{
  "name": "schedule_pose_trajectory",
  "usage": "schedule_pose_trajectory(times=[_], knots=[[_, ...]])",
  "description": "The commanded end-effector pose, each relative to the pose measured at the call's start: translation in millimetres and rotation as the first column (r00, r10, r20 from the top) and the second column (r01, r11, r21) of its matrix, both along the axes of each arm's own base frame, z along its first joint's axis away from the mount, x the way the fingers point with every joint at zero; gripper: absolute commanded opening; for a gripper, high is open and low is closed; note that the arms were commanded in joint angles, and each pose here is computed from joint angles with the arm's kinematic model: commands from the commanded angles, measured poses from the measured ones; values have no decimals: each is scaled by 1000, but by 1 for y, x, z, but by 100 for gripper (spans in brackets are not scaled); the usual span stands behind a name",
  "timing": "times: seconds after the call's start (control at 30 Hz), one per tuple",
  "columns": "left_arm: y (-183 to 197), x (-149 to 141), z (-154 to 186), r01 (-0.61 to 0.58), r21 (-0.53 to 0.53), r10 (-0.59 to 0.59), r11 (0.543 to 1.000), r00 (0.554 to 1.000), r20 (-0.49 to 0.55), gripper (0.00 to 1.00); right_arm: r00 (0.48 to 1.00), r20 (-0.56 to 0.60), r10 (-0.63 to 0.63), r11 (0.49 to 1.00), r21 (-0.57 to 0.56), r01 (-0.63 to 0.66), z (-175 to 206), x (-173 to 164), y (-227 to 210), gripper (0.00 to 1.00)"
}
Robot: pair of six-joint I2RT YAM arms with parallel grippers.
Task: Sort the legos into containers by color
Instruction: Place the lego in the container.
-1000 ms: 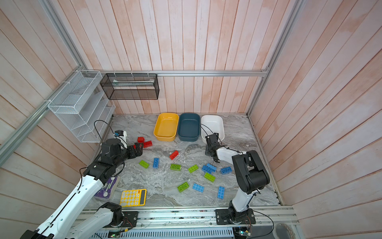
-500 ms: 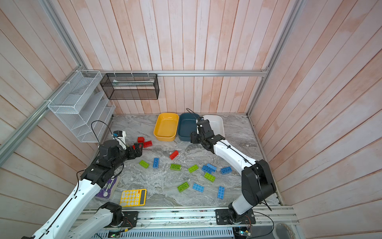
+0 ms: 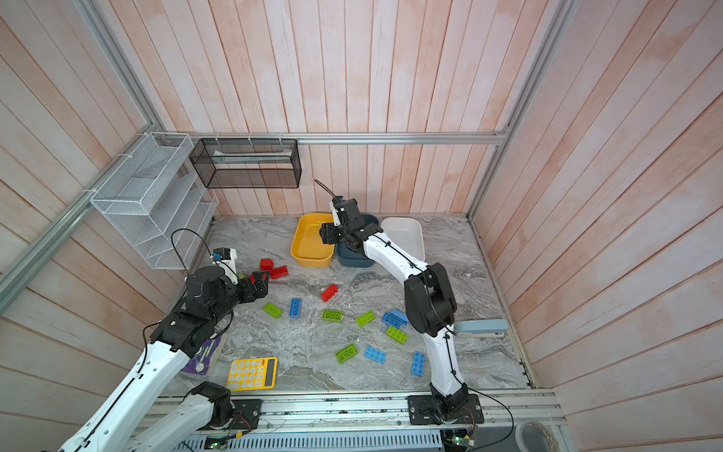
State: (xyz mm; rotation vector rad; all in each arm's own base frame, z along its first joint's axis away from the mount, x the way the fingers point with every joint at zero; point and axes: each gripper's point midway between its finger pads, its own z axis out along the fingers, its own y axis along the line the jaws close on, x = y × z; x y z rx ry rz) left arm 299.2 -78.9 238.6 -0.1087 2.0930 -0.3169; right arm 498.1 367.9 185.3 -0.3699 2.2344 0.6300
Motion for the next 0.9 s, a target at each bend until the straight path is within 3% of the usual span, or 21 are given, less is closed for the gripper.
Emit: schedule_pose_trajectory(times=[0.0, 0.2, 0.37, 0.5, 0.67, 0.87], knots=[[-3, -3, -12, 24, 13, -24, 1000, 999, -25, 100, 999, -38, 35, 999, -21, -36, -14, 4, 16, 45], [-5, -2, -16, 29, 10, -29, 1000, 999, -41, 100, 998, -54, 26, 999, -30, -28, -33, 21, 30, 48], [-9, 0, -18, 36, -12, -37, 999, 998, -54, 100, 999, -36, 15, 999, -29, -16, -29, 24, 31, 80], [-8, 3, -26, 20, -13, -21, 1000, 996, -88, 100, 1000, -3, 6, 1000, -14, -6, -4, 22, 27, 93], [-2, 11, -36, -25, 24, 27, 999, 992, -127, 100, 999, 54, -7, 1000, 10, 6, 40, -1, 10, 96], [-3, 23, -53, -70, 20, 73, 997, 973, -217, 99, 989, 139, -49, 996, 74, 39, 87, -66, -43, 95]])
